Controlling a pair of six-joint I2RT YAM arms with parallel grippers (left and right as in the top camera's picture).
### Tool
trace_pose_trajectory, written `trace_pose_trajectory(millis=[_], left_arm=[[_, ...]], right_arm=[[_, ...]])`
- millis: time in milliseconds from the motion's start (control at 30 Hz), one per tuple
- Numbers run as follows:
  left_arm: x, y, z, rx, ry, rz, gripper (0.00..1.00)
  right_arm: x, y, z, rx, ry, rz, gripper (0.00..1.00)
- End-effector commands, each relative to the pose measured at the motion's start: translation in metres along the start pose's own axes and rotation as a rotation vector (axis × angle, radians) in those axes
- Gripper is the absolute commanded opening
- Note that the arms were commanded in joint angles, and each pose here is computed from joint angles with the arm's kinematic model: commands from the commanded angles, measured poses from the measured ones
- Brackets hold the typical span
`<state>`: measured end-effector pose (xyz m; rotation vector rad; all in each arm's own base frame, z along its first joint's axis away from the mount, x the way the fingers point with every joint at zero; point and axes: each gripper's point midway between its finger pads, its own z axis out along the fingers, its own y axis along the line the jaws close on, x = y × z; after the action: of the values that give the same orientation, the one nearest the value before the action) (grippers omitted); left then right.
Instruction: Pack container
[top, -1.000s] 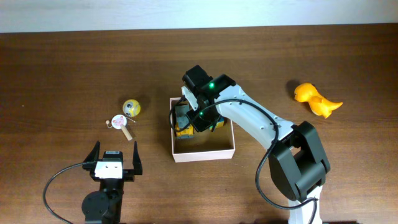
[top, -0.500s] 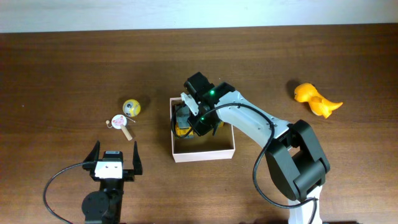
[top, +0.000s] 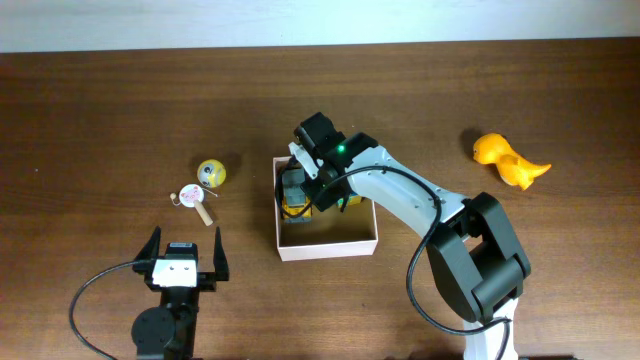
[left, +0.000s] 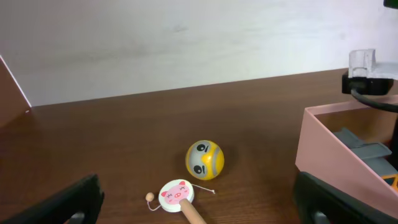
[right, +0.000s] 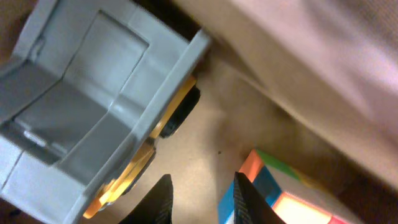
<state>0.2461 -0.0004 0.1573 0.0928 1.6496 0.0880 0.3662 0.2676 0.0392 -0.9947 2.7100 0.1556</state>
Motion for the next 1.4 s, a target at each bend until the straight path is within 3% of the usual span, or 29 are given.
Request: trace_pose_trajectory(millis=[0, 267, 767, 900, 967, 1367], left_arm=[[0.001, -0.003, 0.0, 0.015, -0.001, 0.016, 0.99], [0.001, -0.003, 0.0, 0.015, -0.001, 0.016, 0.99], [0.001, -0.003, 0.0, 0.015, -0.001, 0.016, 0.99], [0.001, -0.003, 0.0, 0.015, -0.001, 0.016, 0.99], [0.001, -0.003, 0.0, 0.015, -0.001, 0.016, 0.99], [0.001, -0.003, 0.0, 0.015, -0.001, 0.016, 0.99]], right_arm=[[0.0, -0.008, 0.005, 0.052, 0.003, -0.024, 0.27], [-0.001, -0.021, 0.004, 0.069, -0.007, -0.02, 0.26], [0.0, 0.008, -0.023, -0.096, 0.048, -0.058, 0.26], [0.014, 0.017, -0.031, -0.151, 0.113, -0.052, 0.25], [0.028, 0.019, -0.033, -0.159, 0.171, -0.045, 0.18], [0.063, 0.013, -0.038, -0.125, 0.314, -0.036, 0.17]])
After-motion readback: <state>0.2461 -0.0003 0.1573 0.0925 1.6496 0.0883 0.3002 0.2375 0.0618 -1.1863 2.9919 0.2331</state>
